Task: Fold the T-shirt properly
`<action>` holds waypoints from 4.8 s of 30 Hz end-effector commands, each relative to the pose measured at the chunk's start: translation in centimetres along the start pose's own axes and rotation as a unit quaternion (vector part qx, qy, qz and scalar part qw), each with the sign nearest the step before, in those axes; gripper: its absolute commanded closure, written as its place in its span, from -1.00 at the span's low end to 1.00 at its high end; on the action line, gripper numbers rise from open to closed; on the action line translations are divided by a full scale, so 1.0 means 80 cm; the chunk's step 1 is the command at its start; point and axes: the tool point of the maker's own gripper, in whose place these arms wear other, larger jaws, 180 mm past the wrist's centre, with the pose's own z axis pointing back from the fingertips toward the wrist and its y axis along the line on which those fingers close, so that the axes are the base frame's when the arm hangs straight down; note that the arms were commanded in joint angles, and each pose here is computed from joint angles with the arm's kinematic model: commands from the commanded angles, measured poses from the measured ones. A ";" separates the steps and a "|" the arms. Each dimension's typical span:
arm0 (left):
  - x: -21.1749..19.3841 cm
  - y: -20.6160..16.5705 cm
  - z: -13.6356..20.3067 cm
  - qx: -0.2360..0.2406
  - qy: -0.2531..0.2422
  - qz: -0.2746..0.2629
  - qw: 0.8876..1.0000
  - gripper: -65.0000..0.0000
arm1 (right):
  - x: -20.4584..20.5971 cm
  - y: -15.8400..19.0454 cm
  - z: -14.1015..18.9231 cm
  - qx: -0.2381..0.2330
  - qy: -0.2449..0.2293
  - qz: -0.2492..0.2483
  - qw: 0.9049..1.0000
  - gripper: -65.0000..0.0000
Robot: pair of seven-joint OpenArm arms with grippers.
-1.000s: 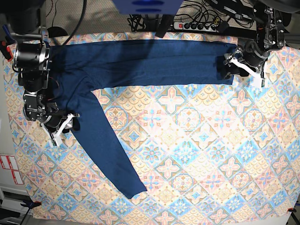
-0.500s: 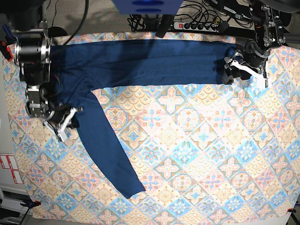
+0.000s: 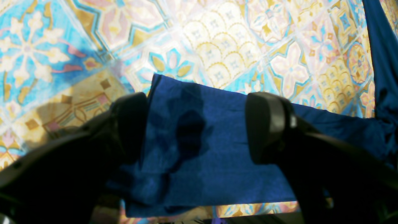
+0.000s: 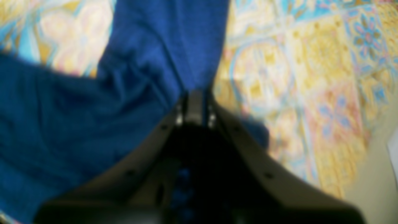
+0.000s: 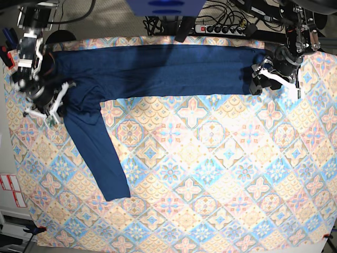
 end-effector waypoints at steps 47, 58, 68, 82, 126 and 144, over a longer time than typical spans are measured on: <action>-0.007 0.004 -0.010 -0.002 0.008 0.005 1.000 -0.43 | 0.086 0.246 0.046 0.292 -0.058 0.232 0.926 0.62; -0.009 0.005 -0.009 -0.001 0.009 0.005 1.000 -0.43 | 0.122 0.123 0.031 0.157 -0.081 0.159 0.971 0.00; -0.012 0.001 -0.011 -0.005 0.009 0.011 1.000 -0.43 | 0.122 0.022 -0.049 0.096 -0.057 -0.006 0.994 0.00; -0.013 0.001 -0.011 -0.004 0.009 0.012 1.000 -0.43 | 0.083 0.025 -0.132 0.137 -0.033 -0.162 0.977 0.00; -0.013 0.001 -0.010 -0.005 0.010 0.014 1.000 -0.43 | 0.031 0.054 -0.171 0.153 0.011 -0.147 0.977 0.94; -0.011 0.001 -0.011 -0.005 0.008 0.013 1.000 -0.43 | 0.116 0.119 -0.075 0.166 -0.072 0.023 0.983 0.99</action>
